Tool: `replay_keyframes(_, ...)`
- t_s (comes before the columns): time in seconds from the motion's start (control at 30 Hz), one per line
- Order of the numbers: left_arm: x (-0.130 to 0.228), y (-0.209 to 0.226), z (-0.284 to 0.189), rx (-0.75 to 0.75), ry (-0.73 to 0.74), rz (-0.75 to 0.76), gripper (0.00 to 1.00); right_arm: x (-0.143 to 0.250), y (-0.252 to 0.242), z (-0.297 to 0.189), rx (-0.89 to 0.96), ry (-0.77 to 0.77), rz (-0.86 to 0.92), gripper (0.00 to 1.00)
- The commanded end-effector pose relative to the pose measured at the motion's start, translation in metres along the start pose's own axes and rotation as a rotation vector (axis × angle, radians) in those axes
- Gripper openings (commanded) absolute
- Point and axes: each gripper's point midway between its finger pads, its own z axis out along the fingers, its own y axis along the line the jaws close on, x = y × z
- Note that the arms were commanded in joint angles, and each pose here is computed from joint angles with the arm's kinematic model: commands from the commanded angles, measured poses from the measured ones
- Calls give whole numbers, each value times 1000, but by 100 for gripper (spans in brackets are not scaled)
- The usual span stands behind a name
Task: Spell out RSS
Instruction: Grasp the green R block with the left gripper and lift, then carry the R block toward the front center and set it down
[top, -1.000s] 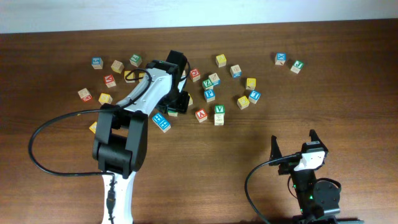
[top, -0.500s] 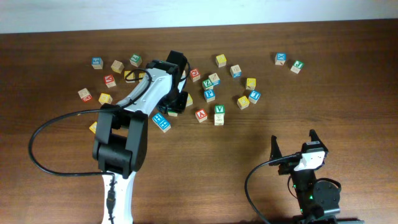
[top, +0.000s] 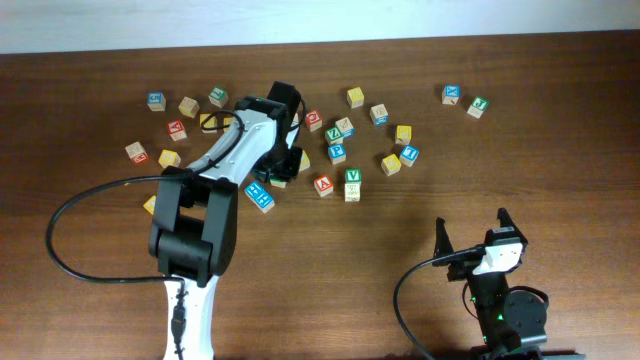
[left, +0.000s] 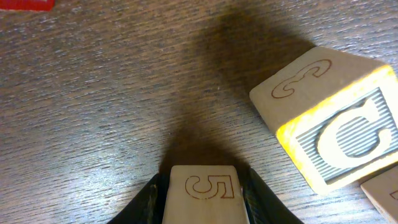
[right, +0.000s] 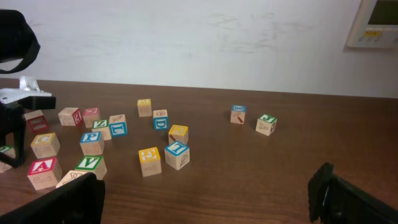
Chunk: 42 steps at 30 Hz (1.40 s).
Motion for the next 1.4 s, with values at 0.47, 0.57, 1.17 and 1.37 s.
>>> replay_keyframes(0.47,6,3,-1,-12,47,-1,27,3,-3,0,17,5,8,98)
replay_keyframes(0.57,7,2,-13,-4,64,-3,25,3,-3,0,17,5,8,98)
replay_keyframes(1.17,34,-3,-260,94,-269,-23,26,3,-3,0,17,5,8,98)
replay_keyframes(1.37,85,1,-299,106,-276,-43,23,3,-3,0,17,5,8,98)
